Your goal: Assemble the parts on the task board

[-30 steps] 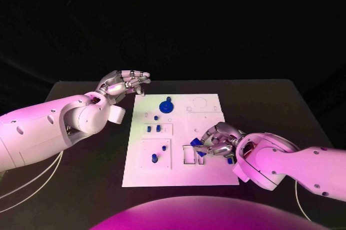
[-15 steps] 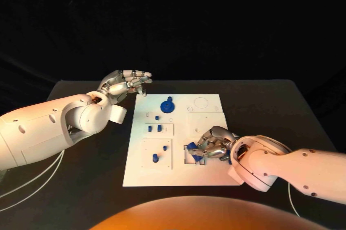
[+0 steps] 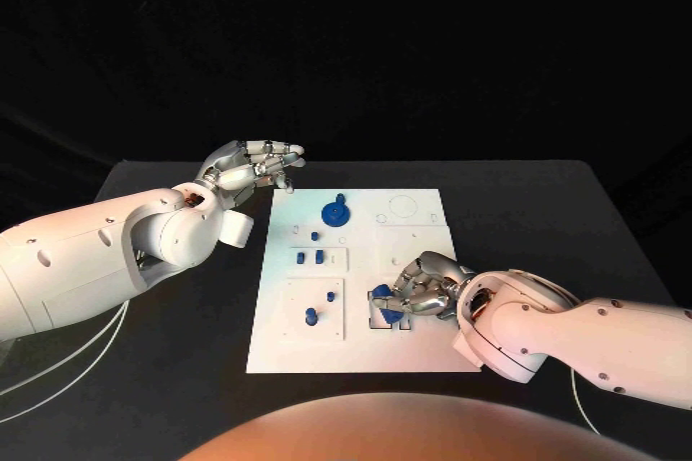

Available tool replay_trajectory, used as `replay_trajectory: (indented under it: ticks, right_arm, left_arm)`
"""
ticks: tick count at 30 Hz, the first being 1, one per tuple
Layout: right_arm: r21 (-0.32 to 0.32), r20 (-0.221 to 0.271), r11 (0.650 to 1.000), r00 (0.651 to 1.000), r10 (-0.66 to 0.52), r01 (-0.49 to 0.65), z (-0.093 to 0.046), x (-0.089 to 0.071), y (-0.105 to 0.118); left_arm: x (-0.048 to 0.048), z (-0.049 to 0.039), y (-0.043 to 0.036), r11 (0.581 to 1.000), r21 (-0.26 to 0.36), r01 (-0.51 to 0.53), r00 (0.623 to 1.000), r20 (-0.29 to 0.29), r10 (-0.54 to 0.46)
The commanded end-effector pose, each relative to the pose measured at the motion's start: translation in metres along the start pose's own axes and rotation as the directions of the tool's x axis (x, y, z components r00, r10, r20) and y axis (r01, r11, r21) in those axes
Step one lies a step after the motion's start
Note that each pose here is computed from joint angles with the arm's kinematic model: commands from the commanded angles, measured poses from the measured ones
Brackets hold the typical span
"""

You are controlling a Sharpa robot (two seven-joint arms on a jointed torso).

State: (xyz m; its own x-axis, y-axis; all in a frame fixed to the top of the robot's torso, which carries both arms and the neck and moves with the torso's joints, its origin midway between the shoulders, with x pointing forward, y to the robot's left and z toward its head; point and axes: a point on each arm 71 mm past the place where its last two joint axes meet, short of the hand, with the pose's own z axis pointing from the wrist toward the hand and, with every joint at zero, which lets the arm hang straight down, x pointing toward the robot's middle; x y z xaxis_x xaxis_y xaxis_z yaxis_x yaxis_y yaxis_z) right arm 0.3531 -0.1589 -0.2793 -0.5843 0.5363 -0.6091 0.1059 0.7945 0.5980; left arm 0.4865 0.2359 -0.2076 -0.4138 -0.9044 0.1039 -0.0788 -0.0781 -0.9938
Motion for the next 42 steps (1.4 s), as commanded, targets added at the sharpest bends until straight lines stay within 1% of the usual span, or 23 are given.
replay_trajectory:
  ticks: [1,6,12,24,31,34,37,40,41,42]
  right_arm:
    - [0.004,-0.007,0.999,0.999,-0.044,0.044,0.001,0.001,0.000]
    - [0.004,-0.020,0.998,0.998,-0.057,0.057,0.002,0.002,0.000]
    - [0.000,-0.017,0.998,0.998,-0.058,0.058,0.002,0.003,0.001]
    - [-0.013,0.002,0.998,0.998,-0.065,0.065,0.001,0.001,0.002]
    - [-0.046,0.019,0.997,0.998,-0.065,0.066,-0.004,-0.004,-0.001]
    - [-0.064,0.037,0.997,0.998,-0.044,0.046,-0.010,-0.010,-0.005]
    - [-0.079,0.072,0.996,0.997,-0.029,0.034,-0.016,-0.022,-0.010]
    - [-0.085,0.125,0.996,0.992,-0.027,0.037,-0.024,-0.042,-0.017]
    - [-0.081,0.153,0.996,0.988,-0.032,0.044,-0.028,-0.053,-0.024]
    - [-0.077,0.166,0.996,0.985,-0.036,0.049,-0.030,-0.058,-0.027]
  left_arm:
    - [0.0024,0.0002,-0.0009,1.000,0.005,0.012,1.000,-0.017,-0.012]
    - [0.0023,0.0003,-0.0008,1.000,0.004,0.012,1.000,-0.017,-0.012]
    - [0.0023,0.0004,-0.0007,1.000,0.004,0.012,1.000,-0.017,-0.012]
    - [0.0021,0.0004,-0.0007,1.000,0.003,0.012,1.000,-0.017,-0.012]
    - [0.0015,0.0003,-0.0007,1.000,0.003,0.011,1.000,-0.014,-0.011]
    - [0.0012,0.0003,-0.0007,1.000,0.004,0.010,1.000,-0.013,-0.010]
    - [0.0010,0.0004,-0.0007,1.000,0.004,0.010,1.000,-0.011,-0.009]
    - [0.0010,0.0007,-0.0006,1.000,0.005,0.009,1.000,-0.010,-0.009]
    - [0.0011,0.0009,-0.0005,1.000,0.006,0.009,1.000,-0.010,-0.009]
    - [0.0012,0.0011,-0.0005,1.000,0.006,0.009,1.000,-0.010,-0.009]
